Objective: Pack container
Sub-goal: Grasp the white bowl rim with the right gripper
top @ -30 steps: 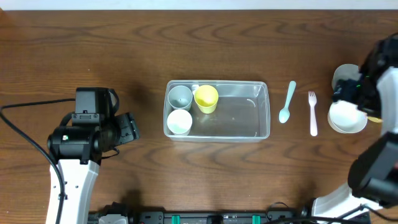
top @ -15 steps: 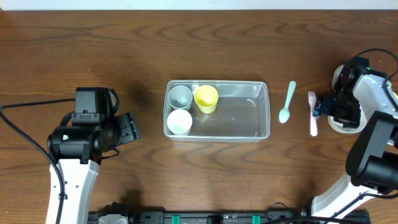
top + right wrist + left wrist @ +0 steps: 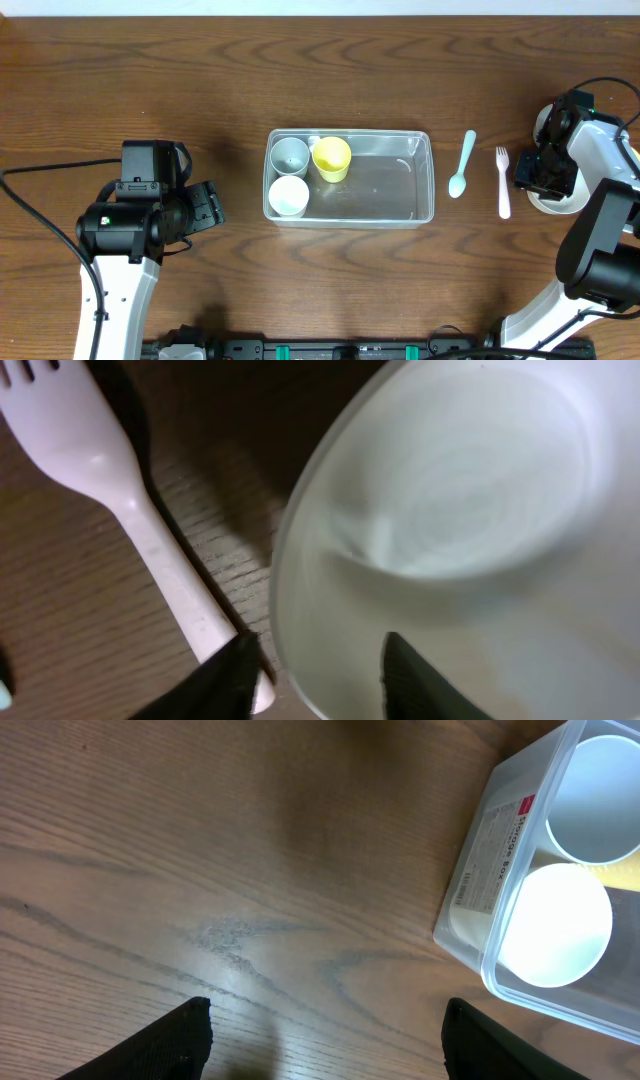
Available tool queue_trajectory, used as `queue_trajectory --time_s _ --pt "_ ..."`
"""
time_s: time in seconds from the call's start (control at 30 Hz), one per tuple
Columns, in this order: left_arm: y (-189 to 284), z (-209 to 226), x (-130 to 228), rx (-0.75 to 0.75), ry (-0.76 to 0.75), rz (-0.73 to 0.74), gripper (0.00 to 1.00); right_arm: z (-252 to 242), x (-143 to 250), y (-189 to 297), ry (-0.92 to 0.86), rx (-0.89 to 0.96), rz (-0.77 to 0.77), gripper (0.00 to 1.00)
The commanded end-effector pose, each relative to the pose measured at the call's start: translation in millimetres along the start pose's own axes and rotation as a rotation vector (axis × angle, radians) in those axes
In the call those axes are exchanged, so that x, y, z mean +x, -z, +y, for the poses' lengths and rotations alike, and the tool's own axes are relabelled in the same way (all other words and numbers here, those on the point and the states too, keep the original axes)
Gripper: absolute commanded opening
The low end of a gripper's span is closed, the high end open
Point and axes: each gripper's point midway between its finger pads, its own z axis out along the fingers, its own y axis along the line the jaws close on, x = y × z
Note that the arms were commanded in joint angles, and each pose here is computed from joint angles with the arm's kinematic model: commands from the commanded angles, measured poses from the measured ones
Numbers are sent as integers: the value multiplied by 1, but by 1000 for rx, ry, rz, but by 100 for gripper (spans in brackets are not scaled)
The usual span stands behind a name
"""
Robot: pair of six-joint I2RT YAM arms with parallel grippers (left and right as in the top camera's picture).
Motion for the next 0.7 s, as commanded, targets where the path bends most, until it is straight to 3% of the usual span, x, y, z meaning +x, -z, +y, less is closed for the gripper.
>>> queue_trajectory --time_s 0.0,0.37,0.47,0.67 --pt "-1 4 0 -18 10 1 74 2 0 -1 -1 -2 1 34" --pt "-1 4 0 -18 10 1 74 2 0 -1 0 -2 2 6" --pt "-1 4 0 -18 10 2 74 2 0 -1 0 -2 3 1" --pt "-1 4 0 -18 10 1 74 7 1 0 0 -35 6 1"
